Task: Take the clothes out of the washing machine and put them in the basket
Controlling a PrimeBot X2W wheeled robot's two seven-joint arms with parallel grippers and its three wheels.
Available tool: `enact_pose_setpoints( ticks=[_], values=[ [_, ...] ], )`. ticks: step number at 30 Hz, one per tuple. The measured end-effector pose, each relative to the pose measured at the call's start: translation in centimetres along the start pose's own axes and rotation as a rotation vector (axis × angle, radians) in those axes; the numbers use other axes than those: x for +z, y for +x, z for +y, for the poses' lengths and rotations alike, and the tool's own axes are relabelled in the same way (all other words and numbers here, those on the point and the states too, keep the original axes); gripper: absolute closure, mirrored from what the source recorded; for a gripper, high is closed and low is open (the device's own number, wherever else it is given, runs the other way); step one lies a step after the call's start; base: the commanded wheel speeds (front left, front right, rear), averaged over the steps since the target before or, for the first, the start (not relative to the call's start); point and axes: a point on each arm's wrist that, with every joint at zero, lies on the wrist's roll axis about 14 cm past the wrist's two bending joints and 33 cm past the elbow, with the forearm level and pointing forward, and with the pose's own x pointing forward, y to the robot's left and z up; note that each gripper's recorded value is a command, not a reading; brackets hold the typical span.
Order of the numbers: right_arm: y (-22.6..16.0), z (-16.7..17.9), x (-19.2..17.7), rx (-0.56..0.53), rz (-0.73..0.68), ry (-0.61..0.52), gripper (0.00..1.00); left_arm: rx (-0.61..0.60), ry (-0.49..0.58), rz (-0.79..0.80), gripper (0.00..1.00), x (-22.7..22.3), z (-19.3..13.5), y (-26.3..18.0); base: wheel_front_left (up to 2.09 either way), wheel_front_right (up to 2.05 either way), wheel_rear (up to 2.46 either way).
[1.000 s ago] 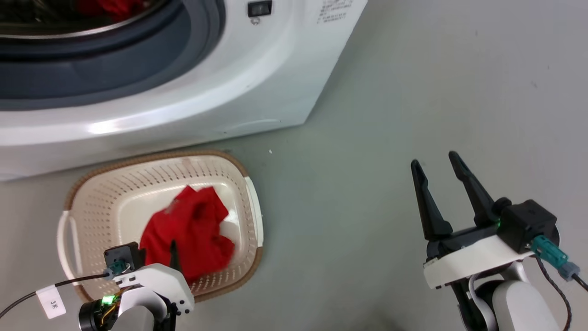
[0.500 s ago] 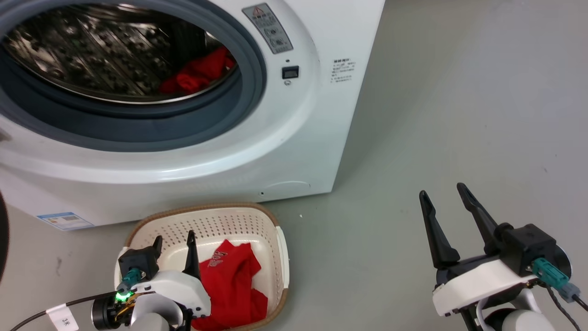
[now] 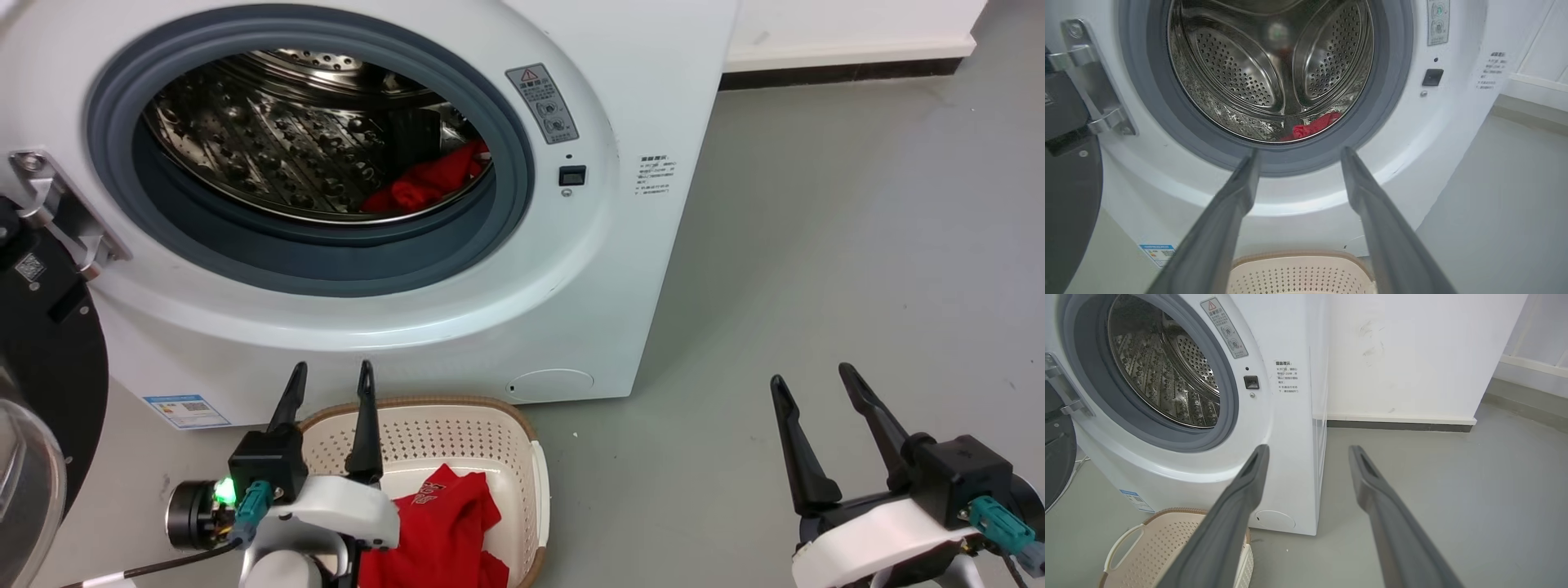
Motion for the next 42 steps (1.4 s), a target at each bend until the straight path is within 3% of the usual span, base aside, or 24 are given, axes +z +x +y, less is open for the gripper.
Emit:
enact_pose_setpoints(
  ticks=[8,20,42],
  values=[
    [-0.1,0.5,0.1,0.014,0.0,0.008,0.0,-0.045,0.001,-0.075,0.0,2.5,-1.1,1.1,0.0,0.0,0.0],
    [0.4,-0.1,-2.1,-0.004,0.071,0.02,0.0,-0.081,-0.046,-0.006,0.0,1.0,-2.2,7.1,0.0,0.0,0.0],
    [2.2,-1.8,-7.9,-0.061,0.209,0.072,0.0,-0.08,-0.067,0.336,0.0,-6.1,-1.8,21.9,0.0,0.0,0.0]
  ],
)
